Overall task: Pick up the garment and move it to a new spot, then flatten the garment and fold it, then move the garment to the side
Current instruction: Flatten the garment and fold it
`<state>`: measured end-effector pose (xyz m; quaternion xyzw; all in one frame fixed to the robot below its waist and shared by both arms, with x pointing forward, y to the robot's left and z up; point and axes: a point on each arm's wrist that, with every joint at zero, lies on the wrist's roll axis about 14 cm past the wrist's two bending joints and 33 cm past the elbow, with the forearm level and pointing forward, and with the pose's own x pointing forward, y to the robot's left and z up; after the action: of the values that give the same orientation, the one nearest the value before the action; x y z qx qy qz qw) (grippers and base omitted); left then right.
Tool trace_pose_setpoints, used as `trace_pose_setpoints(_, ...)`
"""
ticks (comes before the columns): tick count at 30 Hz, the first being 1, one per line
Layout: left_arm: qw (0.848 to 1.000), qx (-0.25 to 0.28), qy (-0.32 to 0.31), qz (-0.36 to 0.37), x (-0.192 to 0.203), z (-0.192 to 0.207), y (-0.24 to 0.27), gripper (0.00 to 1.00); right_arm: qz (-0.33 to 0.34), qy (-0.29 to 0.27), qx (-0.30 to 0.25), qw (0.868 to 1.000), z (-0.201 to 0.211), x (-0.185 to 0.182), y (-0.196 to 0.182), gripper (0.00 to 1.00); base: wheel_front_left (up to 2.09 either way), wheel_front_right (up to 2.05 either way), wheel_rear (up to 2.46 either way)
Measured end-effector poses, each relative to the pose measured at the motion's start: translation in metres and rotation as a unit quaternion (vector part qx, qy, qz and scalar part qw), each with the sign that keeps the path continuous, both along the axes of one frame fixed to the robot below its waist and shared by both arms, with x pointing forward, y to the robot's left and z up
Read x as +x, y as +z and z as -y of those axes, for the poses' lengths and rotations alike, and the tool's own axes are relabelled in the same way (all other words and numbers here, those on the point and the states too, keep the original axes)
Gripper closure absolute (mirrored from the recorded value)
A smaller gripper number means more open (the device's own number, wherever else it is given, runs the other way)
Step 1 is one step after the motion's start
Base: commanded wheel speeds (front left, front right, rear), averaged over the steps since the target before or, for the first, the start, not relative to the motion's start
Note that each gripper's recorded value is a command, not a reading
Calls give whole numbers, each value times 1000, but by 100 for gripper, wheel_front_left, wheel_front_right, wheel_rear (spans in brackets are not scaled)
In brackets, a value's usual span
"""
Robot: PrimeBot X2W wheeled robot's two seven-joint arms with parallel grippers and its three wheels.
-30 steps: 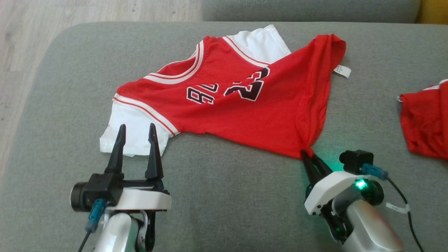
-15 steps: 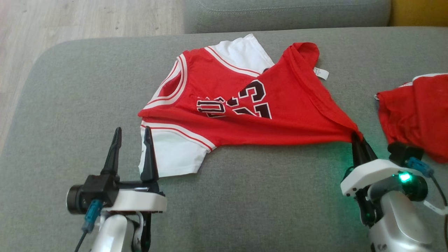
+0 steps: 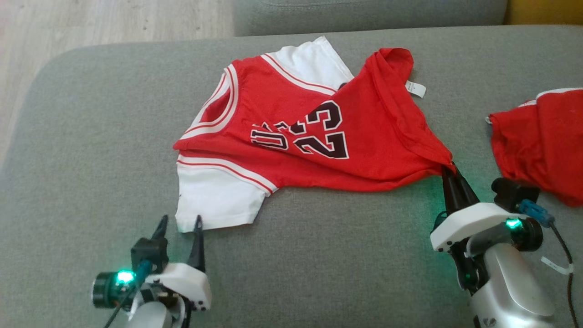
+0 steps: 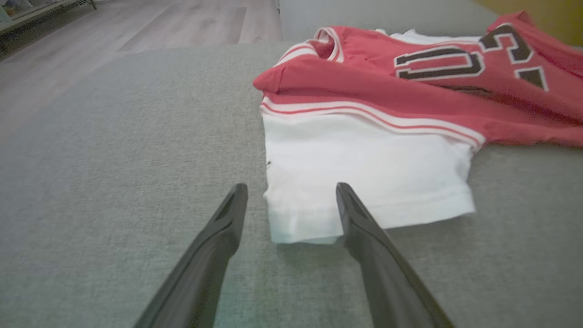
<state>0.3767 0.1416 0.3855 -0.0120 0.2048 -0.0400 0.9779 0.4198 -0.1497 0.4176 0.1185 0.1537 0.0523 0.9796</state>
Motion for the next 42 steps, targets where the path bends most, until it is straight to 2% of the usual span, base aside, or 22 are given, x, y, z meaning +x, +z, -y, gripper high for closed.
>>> trace_pose_setpoints(17, 997, 22, -12, -77, 20, -3, -33, 0, 4, -3, 4, 1000, 3, 3, 0, 100, 0, 0, 0)
trace_pose_setpoints(18, 996, 21, -18, -84, 22, -2, -34, 30, 4, -3, 4, 1000, 3, 3, 0, 100, 0, 0, 0)
trace_pose_setpoints(19, 996, 18, -22, -90, 26, -1, -34, 99, 4, -2, 4, 1000, 3, 3, 0, 100, 0, 0, 0)
trace_pose_setpoints(25, 995, 18, -33, -91, 30, 2, -31, 100, 15, -4, 4, 1000, 4, 6, 8, 100, 0, 0, 0)
trace_pose_setpoints(29, 999, -4, -23, -49, 30, 2, -17, 100, 26, -7, 5, 1000, 6, 5, 16, 100, 0, 0, 0)
trace_pose_setpoints(35, 994, -51, -22, 90, 43, 9, 45, 100, 50, -9, 7, 999, 6, 5, 34, 100, 0, 0, 0)
trace_pose_setpoints(42, 968, -87, -8, 237, 56, 4, 136, 100, 96, -4, 8, 995, 2, 7, 65, 100, 0, 0, 0)
